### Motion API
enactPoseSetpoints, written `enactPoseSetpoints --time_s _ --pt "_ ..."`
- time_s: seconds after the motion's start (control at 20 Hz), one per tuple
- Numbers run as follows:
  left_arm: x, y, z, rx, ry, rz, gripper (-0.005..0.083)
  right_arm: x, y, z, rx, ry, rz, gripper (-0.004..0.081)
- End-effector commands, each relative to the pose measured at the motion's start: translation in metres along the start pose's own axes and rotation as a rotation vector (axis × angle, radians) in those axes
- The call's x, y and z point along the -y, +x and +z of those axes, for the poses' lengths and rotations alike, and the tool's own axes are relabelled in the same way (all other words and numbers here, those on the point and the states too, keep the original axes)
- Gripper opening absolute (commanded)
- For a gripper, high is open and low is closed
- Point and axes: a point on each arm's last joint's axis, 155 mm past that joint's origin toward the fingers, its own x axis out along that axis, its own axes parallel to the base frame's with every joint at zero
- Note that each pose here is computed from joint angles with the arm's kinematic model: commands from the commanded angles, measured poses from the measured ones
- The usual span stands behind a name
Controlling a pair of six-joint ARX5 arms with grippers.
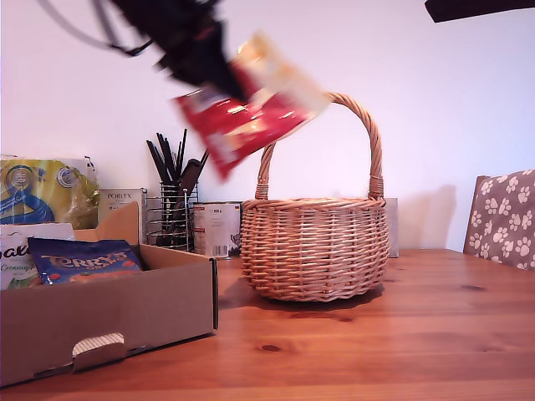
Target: Move the bags of Easter eggs from the cardboard box on the left into the woven basket on the right side.
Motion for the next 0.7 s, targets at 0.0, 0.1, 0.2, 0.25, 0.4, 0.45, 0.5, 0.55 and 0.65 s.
enactPoseSetpoints --time_s 0.0,0.1,0.2,0.25,0.4,0.45,0.5,0.55,0.65 --pt "0.0 0.024 -0.001 0.02 0.005 -0.006 -0.0021 0.003 -0.001 0.003 0.008 -0.009 -0.016 -0.0013" --pt "0.0 0.046 0.002 0.044 0.015 0.004 -0.0021 0.008 -0.001 0.002 0.005 -0.008 -0.046 -0.0013" --pt "-0.004 0.069 -0.007 0.032 0.025 0.032 -0.0021 0.009 -0.001 0.002 0.002 -0.007 -0.049 -0.0013" --pt "-0.007 0.081 -0.014 0.02 0.027 0.045 -0.0021 0.009 -0.001 0.001 -0.002 -0.005 -0.049 -0.0013" --pt "-0.025 0.104 -0.03 -0.009 0.028 0.128 -0.0021 0.008 -0.001 -0.002 -0.012 -0.001 -0.048 -0.0013" --pt "-0.03 0.108 -0.033 -0.011 0.028 0.149 -0.0021 0.008 -0.001 -0.003 -0.014 0.001 -0.048 -0.0013" --pt "-0.033 0.112 -0.037 -0.018 0.027 0.16 -0.0021 0.008 -0.001 -0.003 -0.016 0.001 -0.048 -0.0013" --pt "-0.034 0.116 -0.042 -0.028 0.023 0.162 -0.0021 0.008 -0.001 -0.003 -0.016 0.001 -0.048 -0.0013" --pt "-0.031 0.121 -0.053 -0.055 0.002 0.146 -0.0021 0.008 -0.001 -0.003 -0.016 0.0 -0.048 -0.0013"
